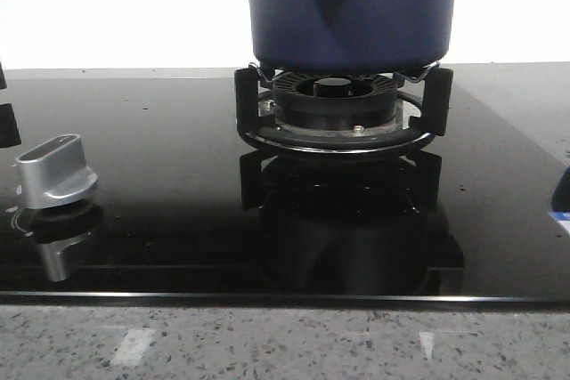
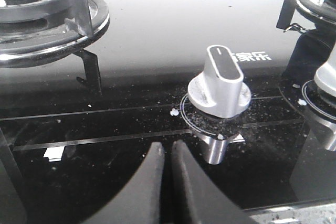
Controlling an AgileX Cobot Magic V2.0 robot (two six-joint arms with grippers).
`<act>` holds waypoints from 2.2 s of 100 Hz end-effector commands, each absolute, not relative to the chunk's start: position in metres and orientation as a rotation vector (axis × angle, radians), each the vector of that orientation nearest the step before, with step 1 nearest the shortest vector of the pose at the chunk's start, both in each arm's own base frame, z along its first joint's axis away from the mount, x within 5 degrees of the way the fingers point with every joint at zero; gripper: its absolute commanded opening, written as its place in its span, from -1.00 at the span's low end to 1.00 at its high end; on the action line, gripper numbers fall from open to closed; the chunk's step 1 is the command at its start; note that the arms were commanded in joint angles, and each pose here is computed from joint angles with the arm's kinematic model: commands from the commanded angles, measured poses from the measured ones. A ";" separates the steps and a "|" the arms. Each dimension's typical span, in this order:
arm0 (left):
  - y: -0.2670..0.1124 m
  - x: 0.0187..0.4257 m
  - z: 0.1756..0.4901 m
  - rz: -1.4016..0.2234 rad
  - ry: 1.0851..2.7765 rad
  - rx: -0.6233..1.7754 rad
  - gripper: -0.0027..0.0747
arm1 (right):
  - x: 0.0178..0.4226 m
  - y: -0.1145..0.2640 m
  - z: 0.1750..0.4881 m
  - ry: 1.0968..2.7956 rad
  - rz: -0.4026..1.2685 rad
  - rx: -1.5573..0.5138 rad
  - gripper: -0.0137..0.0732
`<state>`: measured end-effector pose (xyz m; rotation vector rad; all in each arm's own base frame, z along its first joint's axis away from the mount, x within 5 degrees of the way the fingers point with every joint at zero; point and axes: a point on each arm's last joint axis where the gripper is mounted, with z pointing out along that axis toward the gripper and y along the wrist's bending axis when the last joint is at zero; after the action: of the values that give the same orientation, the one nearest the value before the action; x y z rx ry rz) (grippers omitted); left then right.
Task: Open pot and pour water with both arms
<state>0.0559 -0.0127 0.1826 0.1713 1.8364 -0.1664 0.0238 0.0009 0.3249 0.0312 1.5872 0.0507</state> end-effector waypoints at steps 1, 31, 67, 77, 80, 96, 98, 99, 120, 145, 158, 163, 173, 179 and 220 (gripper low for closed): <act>-0.013 0.058 0.178 -0.180 1.806 0.145 -0.98 | 0.030 0.001 0.323 1.547 0.041 0.030 -0.86; -0.013 0.058 0.178 -0.180 1.806 0.145 -0.98 | 0.054 -0.006 0.256 1.670 -0.056 0.106 -0.86; -0.013 0.058 0.178 -0.180 1.806 0.145 -0.98 | 0.062 -0.011 0.185 1.719 -0.104 0.174 -0.86; -0.013 0.058 0.178 -0.180 1.806 0.145 -0.98 | 0.057 -0.010 0.180 1.749 -0.114 0.176 -0.86; -0.013 0.058 0.178 -0.180 1.806 0.145 -0.98 | 0.056 -0.010 0.179 1.760 -0.118 0.178 -0.86; -0.013 0.058 0.178 -0.180 1.806 0.145 -0.98 | 0.052 -0.012 0.174 1.801 -0.153 0.188 -0.86; -0.013 0.058 0.178 -0.180 1.806 0.145 -0.98 | 0.052 -0.012 0.174 1.801 -0.153 0.188 -0.86; -0.013 0.058 0.178 -0.180 1.806 0.145 -0.98 | 0.052 -0.012 0.174 1.801 -0.153 0.188 -0.86; -0.013 0.058 0.178 -0.180 1.806 0.145 -0.98 | 0.052 -0.012 0.174 1.797 -0.157 0.187 -0.86; -0.013 0.058 0.178 -0.180 1.806 0.145 -0.98 | 0.052 -0.012 0.174 1.794 -0.162 0.184 -0.86; -0.013 0.058 0.178 -0.180 1.806 0.145 -0.98 | 0.052 -0.012 0.174 1.794 -0.162 0.184 -0.86; -0.013 0.058 0.178 -0.180 1.806 0.145 -0.98 | 0.052 -0.012 0.174 1.794 -0.162 0.184 -0.86; -0.013 0.058 0.178 -0.180 1.806 0.145 -0.98 | 0.052 -0.012 0.174 1.794 -0.162 0.184 -0.86; -0.013 0.058 0.178 -0.180 1.806 0.145 -0.98 | 0.052 -0.012 0.174 1.794 -0.162 0.184 -0.86; -0.013 0.058 0.178 -0.180 1.806 0.145 -0.98 | 0.052 -0.012 0.174 1.794 -0.162 0.184 -0.86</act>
<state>0.0559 -0.0127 0.1825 0.1715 1.8379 -0.1664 0.0524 -0.0112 0.1807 0.1929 1.8051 -0.1371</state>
